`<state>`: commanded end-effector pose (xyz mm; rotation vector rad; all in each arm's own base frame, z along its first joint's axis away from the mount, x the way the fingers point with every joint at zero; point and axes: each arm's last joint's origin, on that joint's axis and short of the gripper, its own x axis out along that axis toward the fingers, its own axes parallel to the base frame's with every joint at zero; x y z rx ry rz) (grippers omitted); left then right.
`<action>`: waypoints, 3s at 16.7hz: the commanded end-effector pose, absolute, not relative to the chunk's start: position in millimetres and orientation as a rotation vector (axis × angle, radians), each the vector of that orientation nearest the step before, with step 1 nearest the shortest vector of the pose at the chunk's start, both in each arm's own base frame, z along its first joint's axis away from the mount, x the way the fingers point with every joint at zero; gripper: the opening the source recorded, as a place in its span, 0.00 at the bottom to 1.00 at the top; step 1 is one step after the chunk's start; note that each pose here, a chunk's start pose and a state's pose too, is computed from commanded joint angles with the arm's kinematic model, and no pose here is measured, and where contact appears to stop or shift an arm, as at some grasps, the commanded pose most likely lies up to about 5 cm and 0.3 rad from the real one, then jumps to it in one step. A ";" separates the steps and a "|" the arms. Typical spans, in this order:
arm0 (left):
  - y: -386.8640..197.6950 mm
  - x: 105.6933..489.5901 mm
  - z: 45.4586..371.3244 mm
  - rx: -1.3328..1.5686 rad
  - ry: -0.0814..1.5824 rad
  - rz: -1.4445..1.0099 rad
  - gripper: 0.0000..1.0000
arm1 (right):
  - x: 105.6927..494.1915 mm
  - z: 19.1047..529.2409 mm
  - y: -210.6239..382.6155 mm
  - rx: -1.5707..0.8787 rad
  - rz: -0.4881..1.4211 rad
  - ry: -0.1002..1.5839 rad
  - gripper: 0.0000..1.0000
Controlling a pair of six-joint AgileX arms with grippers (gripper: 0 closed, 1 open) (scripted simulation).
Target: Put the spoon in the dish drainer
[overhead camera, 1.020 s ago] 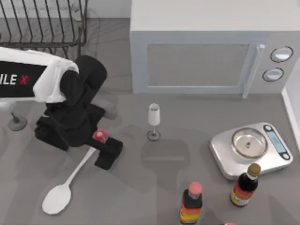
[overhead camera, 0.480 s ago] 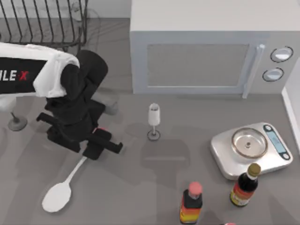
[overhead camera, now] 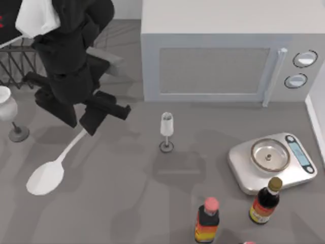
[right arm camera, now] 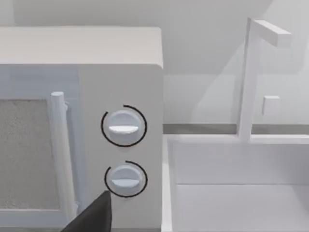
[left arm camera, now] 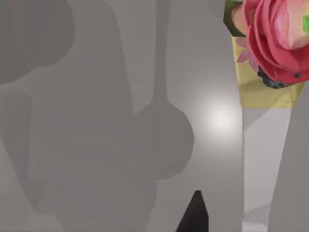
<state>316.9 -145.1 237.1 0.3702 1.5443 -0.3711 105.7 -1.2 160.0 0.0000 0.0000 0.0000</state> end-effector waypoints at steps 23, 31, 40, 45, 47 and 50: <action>-27.2 270.6 373.3 0.012 0.702 -0.204 0.00 | 105.7 160.0 -1.2 0.000 0.000 0.000 1.00; 26.8 190.6 415.4 -0.006 0.050 -0.035 0.00 | 105.7 160.0 -1.2 0.000 0.000 0.000 1.00; 29.1 192.9 416.3 0.002 0.001 -0.031 0.00 | 105.7 160.0 -1.2 0.000 0.000 0.000 1.00; 33.6 268.0 382.2 -0.001 0.010 -0.047 0.00 | 105.7 160.0 -1.2 0.000 0.000 0.000 1.00; 34.9 303.8 354.6 0.000 0.009 -0.045 0.00 | 105.7 160.0 -1.2 0.000 0.000 0.000 1.00; 34.0 346.7 305.3 0.003 -0.005 -0.036 0.00 | 105.7 160.0 -1.2 0.000 0.000 0.000 1.00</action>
